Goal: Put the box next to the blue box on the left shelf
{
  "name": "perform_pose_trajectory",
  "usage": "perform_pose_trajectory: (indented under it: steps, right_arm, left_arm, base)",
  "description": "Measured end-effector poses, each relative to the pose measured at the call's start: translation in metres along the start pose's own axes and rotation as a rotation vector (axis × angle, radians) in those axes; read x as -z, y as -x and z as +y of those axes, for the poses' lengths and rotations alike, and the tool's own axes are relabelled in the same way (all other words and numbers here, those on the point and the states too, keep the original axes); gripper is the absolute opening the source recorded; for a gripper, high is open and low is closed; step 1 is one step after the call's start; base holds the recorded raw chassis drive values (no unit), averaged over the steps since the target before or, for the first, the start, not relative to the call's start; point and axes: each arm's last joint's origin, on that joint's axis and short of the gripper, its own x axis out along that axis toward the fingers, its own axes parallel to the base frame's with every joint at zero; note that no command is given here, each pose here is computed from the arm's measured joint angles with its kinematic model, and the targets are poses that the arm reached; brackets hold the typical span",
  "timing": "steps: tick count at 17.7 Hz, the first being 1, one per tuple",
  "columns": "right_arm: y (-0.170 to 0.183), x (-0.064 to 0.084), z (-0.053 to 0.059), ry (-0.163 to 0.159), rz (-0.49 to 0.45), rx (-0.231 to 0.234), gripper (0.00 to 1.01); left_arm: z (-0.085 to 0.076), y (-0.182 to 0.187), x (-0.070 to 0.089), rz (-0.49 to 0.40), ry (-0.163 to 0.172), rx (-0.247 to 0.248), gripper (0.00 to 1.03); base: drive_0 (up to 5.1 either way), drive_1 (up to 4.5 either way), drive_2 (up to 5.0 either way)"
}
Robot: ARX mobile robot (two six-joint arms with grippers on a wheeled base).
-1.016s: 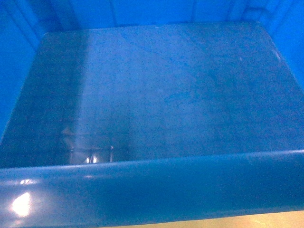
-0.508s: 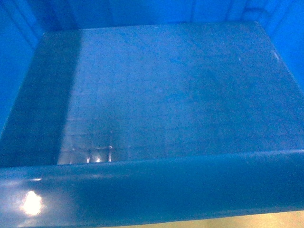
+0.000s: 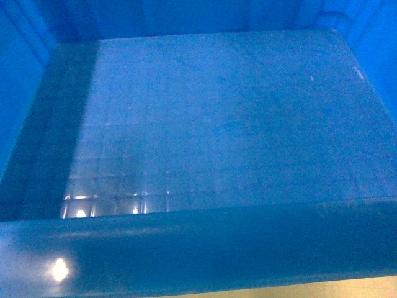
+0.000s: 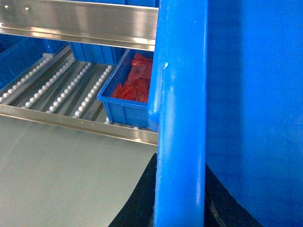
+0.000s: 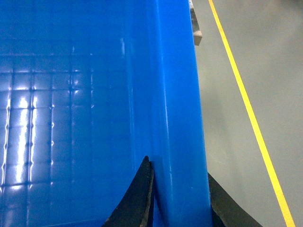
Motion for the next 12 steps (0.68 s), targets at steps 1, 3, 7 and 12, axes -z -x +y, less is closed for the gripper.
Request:
perform_pose_trajectory:
  steps: [1, 3, 7, 12]
  right_arm:
    - [0.0, 0.0, 0.0, -0.001, 0.0, 0.0, 0.16]
    - [0.0004, 0.0, -0.0003, -0.002, -0.001, 0.0, 0.16]
    - [0.0, 0.0001, 0.0, -0.001, 0.0, 0.0, 0.16]
    - [0.0002, 0.0001, -0.0001, 0.0, 0.0, 0.0, 0.16]
  left_arm:
    - [-0.0001, 0.0, -0.0002, -0.001, 0.001, 0.0, 0.11]
    - [0.0, 0.0002, -0.0002, -0.002, 0.001, 0.0, 0.11]
    - [0.0001, 0.0001, -0.0001, -0.001, 0.0, 0.0, 0.11]
    - [0.0, 0.0001, -0.0003, -0.002, 0.002, 0.001, 0.11]
  base:
    - [-5.1, 2.29, 2.3]
    - [-5.1, 2.29, 2.3]
    - [-5.1, 2.29, 2.3]
    - [-5.0, 2.39, 2.4]
